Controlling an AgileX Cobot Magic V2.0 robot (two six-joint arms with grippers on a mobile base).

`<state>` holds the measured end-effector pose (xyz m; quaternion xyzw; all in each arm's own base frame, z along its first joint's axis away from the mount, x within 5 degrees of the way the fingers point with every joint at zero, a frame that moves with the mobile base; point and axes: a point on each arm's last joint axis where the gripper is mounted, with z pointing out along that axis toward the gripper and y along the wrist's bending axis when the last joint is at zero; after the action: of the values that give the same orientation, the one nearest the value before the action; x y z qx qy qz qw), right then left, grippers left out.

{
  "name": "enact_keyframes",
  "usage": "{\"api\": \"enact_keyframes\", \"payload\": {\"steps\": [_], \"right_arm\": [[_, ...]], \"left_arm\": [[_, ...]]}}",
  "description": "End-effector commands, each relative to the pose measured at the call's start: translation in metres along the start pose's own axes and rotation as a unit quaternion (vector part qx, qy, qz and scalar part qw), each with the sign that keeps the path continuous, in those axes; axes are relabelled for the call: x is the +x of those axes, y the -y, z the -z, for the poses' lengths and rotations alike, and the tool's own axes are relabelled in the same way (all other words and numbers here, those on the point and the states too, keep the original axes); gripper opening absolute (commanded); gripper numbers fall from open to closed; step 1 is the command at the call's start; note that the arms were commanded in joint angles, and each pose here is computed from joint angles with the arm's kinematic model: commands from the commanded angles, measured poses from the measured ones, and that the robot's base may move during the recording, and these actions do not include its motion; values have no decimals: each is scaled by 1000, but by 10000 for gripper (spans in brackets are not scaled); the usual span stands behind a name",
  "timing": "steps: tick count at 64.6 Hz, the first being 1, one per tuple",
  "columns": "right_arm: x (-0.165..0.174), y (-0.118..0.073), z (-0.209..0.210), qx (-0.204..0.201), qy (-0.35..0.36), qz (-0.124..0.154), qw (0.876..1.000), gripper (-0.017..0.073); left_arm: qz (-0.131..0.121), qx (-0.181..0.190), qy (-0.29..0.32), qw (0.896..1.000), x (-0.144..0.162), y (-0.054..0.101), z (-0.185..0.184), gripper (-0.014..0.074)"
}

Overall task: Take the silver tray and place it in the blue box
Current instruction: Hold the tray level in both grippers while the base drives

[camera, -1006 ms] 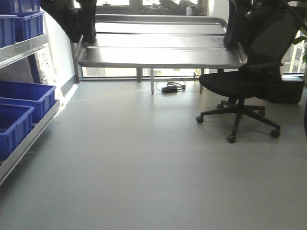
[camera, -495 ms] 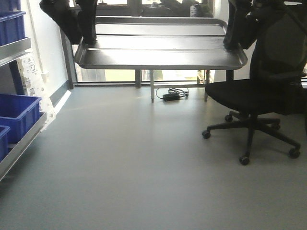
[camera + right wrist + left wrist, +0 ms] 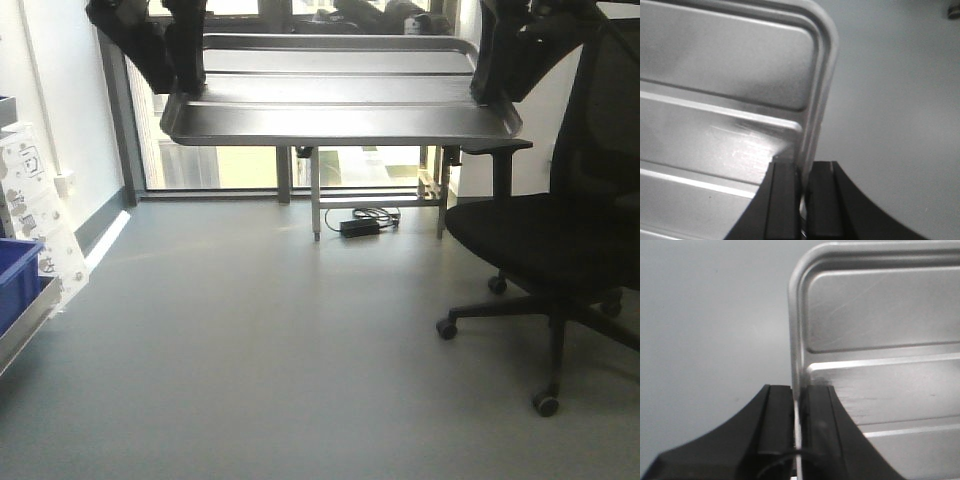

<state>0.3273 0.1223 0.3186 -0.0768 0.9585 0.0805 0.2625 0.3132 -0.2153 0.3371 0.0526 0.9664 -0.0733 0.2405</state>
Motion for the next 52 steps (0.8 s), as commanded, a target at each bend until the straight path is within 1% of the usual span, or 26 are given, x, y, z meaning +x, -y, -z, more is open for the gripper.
{"api": "enact_keyframes", "payload": {"steps": [1, 15, 21, 52], "right_arm": [[-12, -7, 28, -27, 63, 3, 998, 57], [-12, -7, 28, -27, 62, 3, 998, 57], [-12, -7, 28, -27, 63, 3, 998, 57], [-12, -7, 28, -27, 63, 3, 998, 57]], "left_arm": [[16, 58, 62, 996, -10, 7, 33, 10], [17, 59, 61, 996, -10, 7, 33, 10], [22, 67, 56, 996, -9, 9, 33, 10], [23, 68, 55, 996, -9, 9, 33, 10]]}}
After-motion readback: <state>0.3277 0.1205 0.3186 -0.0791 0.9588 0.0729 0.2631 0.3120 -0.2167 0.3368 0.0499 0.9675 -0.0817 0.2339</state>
